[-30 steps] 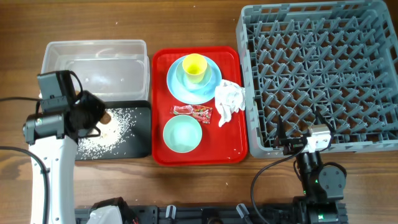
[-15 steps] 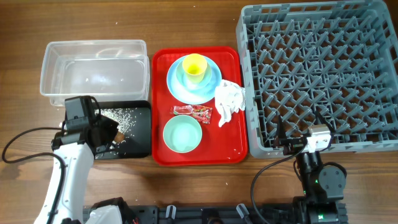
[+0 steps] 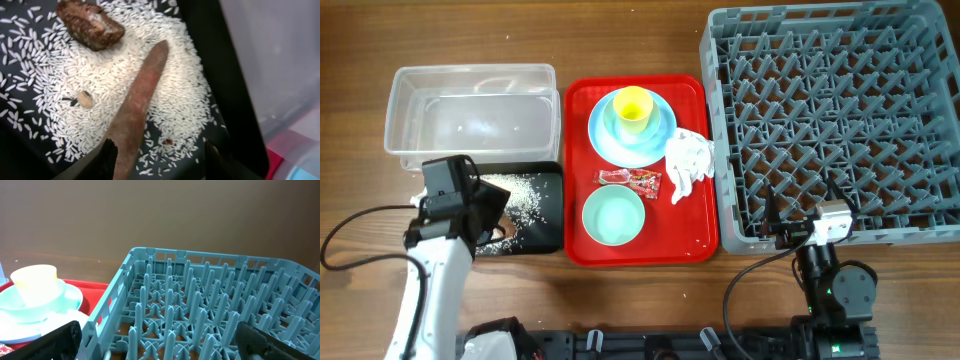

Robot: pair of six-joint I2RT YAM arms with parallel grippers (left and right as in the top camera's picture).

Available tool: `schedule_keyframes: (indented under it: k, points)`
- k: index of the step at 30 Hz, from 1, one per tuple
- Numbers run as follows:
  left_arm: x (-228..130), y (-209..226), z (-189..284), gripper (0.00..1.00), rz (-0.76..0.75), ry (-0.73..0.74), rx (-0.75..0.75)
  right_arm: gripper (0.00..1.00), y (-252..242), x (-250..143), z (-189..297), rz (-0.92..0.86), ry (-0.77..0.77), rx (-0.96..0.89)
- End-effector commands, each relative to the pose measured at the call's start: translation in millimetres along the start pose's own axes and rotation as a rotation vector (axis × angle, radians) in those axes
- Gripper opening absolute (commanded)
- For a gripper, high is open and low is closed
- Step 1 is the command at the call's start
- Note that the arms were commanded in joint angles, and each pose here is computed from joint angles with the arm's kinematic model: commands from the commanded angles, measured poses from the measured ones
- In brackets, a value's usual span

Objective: Sort waste into correct bins and load items into the dishwasher rack
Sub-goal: 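Carry the brown stick to the black tray and release it, then move the left gripper back over the red tray toward the red wrapper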

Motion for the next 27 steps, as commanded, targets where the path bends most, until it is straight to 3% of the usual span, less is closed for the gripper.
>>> schedule_keyframes:
  k: [1,5,11,17,22,27]
  points:
    - [10,-31,44,0.56,-0.113,-0.027,-0.247,1.00,-1,1,0,0.005,-0.007,-0.007]
    - [-13,-67,90,0.52,-0.260,0.088,-0.585,1.00,-1,1,0,0.005,-0.007,-0.007]
    - [-71,-97,102,0.45,-0.482,0.249,-0.701,1.00,-1,1,0,0.005,-0.007,-0.007]
    - [-119,-120,76,0.05,-0.672,0.228,-0.571,1.00,-1,1,0,0.005,-0.007,-0.007]
    - [-124,-120,38,0.04,-0.713,0.139,-0.360,1.00,-1,1,0,0.005,-0.007,-0.007]
    - [-130,-122,13,0.04,-0.722,0.163,-0.296,1.00,-1,1,0,0.005,-0.007,-0.007]
Point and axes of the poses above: each gripper's point midway between its finger pads, its own z axis back along the fingers, its own y axis along the line the jaws close on, x = y × z, the point moved 8 cm from there along z, back along the fingers, and after that the axes turned 9 degrees about -z, right-handed, at the moved point
